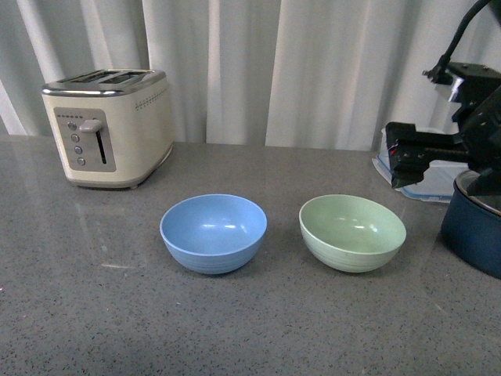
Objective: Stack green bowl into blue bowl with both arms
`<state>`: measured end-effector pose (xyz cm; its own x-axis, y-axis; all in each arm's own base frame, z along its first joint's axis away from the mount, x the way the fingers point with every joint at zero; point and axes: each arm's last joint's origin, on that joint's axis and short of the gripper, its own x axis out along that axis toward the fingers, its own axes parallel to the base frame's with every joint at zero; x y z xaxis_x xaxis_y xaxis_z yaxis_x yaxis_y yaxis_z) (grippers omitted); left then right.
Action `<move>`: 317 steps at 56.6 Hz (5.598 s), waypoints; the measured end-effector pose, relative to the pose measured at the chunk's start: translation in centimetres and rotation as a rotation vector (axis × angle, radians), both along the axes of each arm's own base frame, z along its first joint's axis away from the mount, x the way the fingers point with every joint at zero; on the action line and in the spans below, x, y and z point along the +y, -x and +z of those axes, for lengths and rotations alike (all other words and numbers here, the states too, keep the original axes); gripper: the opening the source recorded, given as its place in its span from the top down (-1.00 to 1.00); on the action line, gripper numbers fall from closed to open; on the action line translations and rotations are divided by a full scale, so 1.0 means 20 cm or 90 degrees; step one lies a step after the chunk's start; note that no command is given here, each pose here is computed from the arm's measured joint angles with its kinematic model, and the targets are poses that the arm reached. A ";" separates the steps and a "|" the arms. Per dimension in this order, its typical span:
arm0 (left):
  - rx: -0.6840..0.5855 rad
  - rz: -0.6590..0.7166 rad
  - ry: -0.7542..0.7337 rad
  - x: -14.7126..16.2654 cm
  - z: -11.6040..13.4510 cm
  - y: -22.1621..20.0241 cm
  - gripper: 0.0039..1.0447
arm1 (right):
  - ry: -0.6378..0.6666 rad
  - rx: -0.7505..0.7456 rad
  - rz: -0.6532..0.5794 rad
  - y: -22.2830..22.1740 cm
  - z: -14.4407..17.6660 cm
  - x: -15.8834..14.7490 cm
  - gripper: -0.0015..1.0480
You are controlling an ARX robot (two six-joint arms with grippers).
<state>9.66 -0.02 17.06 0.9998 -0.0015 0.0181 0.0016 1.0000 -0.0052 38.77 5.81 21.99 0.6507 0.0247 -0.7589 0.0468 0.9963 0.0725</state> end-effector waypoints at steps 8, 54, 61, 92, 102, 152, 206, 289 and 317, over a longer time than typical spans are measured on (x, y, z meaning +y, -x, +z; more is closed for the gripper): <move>0.000 0.000 0.000 0.00 0.00 0.00 -0.87 | 0.008 0.018 -0.007 -0.06 -0.08 0.04 -0.81; 0.000 0.000 0.000 0.00 0.00 0.00 -0.87 | 0.027 0.085 -0.070 -0.28 -0.35 0.06 0.36; 0.000 0.000 0.000 0.00 0.00 0.00 -0.87 | 0.029 0.086 -0.071 -0.28 -0.35 0.06 0.77; 0.000 0.000 0.000 0.00 0.00 0.00 -0.87 | -0.015 -0.032 -0.031 -0.21 -0.02 0.10 0.98; 0.000 0.000 0.000 0.00 0.00 0.00 -0.87 | -0.061 -0.108 0.030 -0.16 0.16 0.23 0.98; 0.000 0.000 0.000 0.00 0.00 0.00 -0.87 | -0.043 -0.062 0.194 -0.16 -0.16 0.83 0.98; 0.000 0.001 0.000 0.00 0.00 0.00 -0.87 | 0.046 -0.548 0.011 0.43 0.01 0.16 0.33; 0.000 0.000 0.000 0.00 0.00 0.00 -0.87 | 0.055 -0.550 0.008 1.31 -0.26 -0.29 0.98; 0.000 0.000 0.000 0.00 0.00 0.00 -0.87 | 0.055 -0.555 0.008 1.37 -0.26 -0.29 0.98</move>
<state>9.65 -0.02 17.07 0.9998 -0.0011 0.0189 0.0012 1.0000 -0.0052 11.29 0.02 16.84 1.0000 0.0008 0.0086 -0.0008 1.0000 0.0017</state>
